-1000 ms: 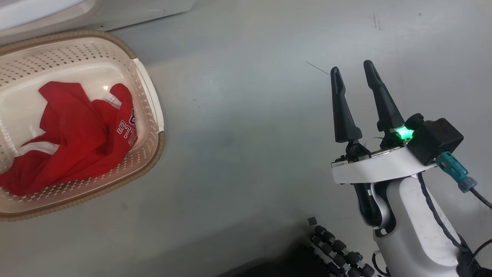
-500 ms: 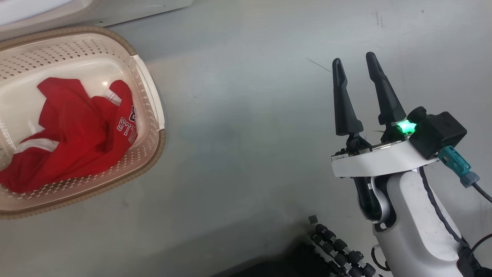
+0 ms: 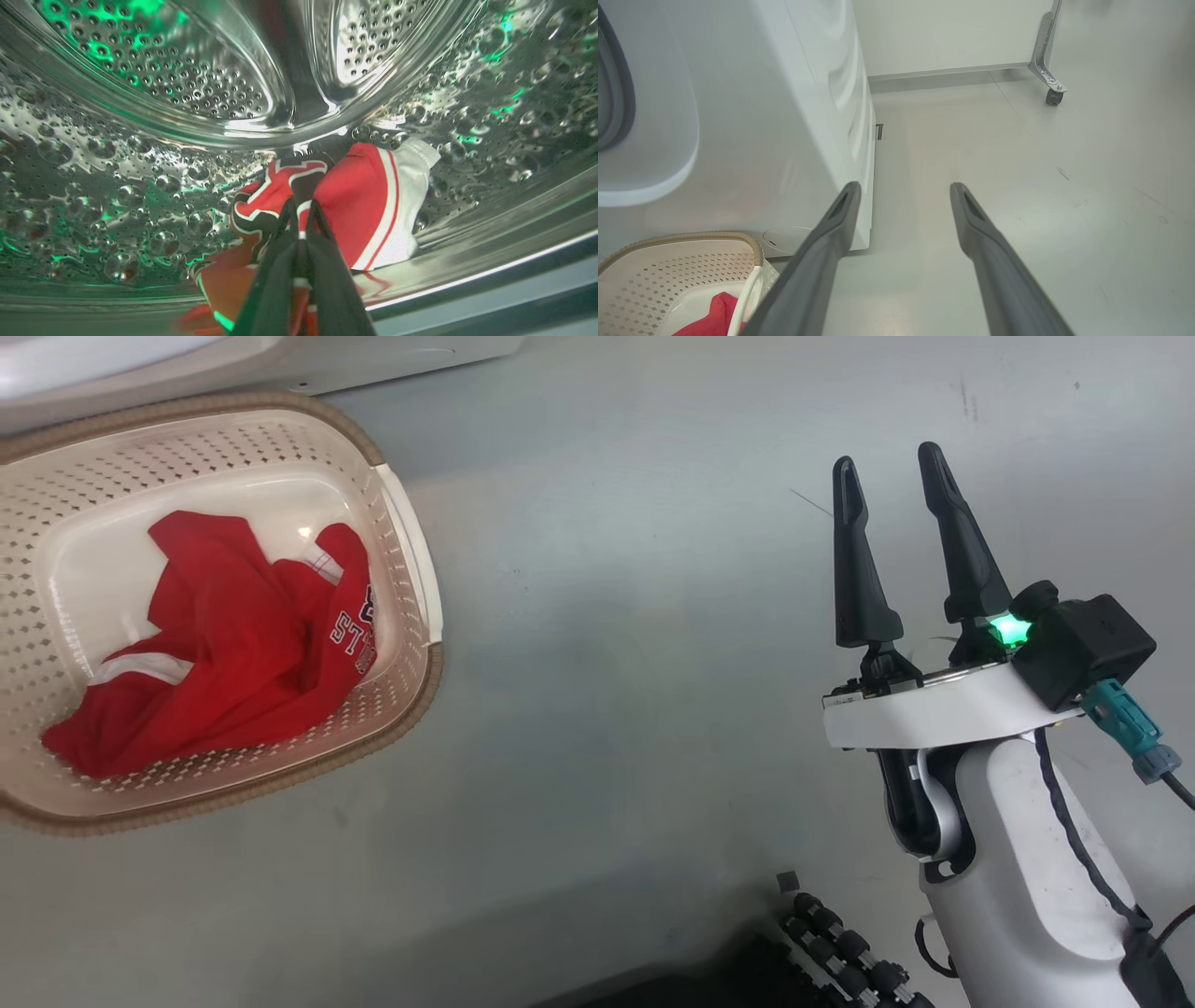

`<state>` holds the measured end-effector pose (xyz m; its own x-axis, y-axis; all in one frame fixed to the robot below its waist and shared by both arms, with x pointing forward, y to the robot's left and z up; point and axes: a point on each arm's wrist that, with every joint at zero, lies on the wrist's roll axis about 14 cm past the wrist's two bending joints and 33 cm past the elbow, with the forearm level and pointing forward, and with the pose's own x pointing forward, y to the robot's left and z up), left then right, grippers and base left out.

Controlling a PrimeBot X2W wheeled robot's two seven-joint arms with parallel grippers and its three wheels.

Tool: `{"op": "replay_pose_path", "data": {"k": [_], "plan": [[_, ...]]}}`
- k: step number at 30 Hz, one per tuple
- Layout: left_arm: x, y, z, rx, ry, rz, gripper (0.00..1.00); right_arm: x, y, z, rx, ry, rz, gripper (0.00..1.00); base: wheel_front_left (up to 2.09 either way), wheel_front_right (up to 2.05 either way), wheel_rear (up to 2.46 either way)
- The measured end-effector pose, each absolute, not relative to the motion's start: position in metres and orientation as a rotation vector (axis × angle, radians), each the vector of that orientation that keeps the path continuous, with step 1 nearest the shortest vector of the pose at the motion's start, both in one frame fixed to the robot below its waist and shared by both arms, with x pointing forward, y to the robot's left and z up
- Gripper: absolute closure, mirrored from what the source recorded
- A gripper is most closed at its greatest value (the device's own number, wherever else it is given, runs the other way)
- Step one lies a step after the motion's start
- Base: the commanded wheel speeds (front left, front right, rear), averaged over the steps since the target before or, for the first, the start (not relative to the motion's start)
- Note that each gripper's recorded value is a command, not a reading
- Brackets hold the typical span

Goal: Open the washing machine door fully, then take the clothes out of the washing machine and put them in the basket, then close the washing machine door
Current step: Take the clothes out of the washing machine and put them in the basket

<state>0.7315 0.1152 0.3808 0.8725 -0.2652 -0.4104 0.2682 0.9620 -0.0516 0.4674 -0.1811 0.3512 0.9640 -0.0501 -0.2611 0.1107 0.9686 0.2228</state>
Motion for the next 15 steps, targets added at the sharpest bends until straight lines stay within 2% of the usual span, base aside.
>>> {"op": "replay_pose_path", "data": {"k": [7,15], "plan": [[0.727,0.114,0.418,-0.055,0.244,-0.275,1.0,0.475,-0.173,0.354,0.219,0.236,-0.053,0.0,0.0,0.0,0.0],[0.696,0.111,0.434,-0.116,0.114,-0.268,1.0,0.48,-0.168,0.362,0.191,0.214,-0.02,0.0,0.0,0.0,0.0]]}}
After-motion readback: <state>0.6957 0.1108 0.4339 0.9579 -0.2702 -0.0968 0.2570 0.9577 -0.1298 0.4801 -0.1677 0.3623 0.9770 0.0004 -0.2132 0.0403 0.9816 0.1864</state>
